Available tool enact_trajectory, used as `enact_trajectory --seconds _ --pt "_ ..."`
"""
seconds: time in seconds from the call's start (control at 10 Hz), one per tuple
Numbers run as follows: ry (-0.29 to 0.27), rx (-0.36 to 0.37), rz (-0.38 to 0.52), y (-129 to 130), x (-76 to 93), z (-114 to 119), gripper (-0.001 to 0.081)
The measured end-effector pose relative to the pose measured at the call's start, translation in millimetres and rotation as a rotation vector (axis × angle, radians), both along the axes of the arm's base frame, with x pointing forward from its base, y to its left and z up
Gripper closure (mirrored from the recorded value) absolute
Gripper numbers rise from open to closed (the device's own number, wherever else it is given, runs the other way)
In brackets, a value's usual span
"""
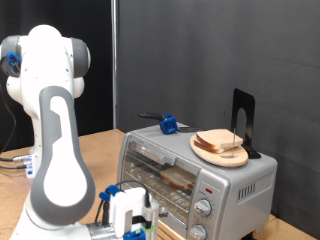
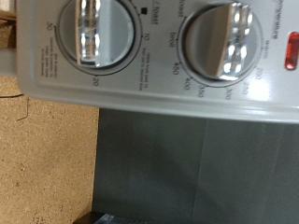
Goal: Make a piece of toast with the oven
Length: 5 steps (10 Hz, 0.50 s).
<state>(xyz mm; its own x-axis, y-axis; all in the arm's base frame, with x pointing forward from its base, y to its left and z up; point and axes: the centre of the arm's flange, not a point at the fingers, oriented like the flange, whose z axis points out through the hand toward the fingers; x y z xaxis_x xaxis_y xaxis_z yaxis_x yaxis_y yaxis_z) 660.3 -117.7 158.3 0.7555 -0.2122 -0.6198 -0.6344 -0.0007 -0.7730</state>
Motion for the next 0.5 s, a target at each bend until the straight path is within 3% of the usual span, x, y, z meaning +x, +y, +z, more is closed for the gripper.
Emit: enact_trajectory --seconds 0.5 --pt "-0.008 -0.007 0.045 30.0 14.2 -11.0 -0.0003"
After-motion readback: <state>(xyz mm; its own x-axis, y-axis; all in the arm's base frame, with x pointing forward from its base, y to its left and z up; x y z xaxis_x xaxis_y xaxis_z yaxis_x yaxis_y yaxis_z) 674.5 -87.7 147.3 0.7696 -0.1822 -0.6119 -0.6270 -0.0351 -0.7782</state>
